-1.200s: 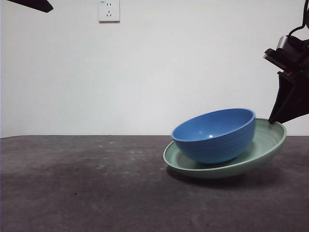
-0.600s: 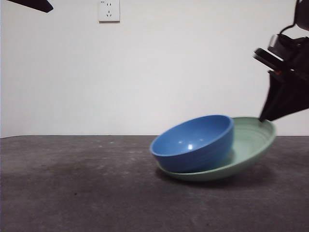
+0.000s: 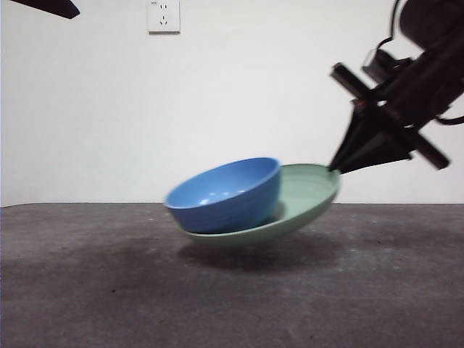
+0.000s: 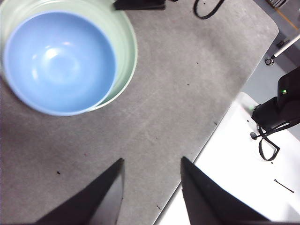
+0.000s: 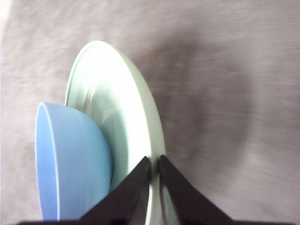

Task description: Pick up the blue bowl, put it on the green plate, put it on desk

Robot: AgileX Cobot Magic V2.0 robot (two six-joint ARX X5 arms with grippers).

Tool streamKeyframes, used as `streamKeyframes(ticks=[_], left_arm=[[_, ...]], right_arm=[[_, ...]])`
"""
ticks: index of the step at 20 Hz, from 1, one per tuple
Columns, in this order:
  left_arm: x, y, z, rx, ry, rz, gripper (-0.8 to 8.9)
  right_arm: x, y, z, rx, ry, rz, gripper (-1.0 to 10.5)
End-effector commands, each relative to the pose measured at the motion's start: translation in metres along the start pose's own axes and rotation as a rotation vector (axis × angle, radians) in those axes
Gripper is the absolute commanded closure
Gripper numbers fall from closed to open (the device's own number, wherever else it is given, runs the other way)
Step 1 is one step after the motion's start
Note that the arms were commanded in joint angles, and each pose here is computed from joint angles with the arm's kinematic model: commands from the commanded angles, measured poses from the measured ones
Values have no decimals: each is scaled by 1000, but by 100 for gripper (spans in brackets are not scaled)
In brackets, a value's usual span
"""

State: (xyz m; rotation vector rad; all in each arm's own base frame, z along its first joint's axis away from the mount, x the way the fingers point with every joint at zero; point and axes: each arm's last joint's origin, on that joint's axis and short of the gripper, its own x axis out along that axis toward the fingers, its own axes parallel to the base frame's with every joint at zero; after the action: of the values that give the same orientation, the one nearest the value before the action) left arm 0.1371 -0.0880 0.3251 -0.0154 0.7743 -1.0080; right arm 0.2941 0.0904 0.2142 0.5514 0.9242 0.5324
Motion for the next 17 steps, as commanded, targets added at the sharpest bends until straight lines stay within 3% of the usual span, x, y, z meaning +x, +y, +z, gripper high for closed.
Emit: streamKeyframes(ticks=[1, 8, 15, 17], left_arm=[[1, 0, 3, 18, -4, -8, 623], [1, -1, 0, 4, 19, -9, 623], [1, 0, 1, 11, 14, -8, 623], [1, 0, 1, 11, 14, -8, 623]], right_arm=[[19, 9, 2, 45, -2, 54, 933], [66, -5, -12, 87, 67, 44, 933], [68, -10, -15, 57, 79, 1, 929], [68, -11, -17, 56, 99, -12, 844]])
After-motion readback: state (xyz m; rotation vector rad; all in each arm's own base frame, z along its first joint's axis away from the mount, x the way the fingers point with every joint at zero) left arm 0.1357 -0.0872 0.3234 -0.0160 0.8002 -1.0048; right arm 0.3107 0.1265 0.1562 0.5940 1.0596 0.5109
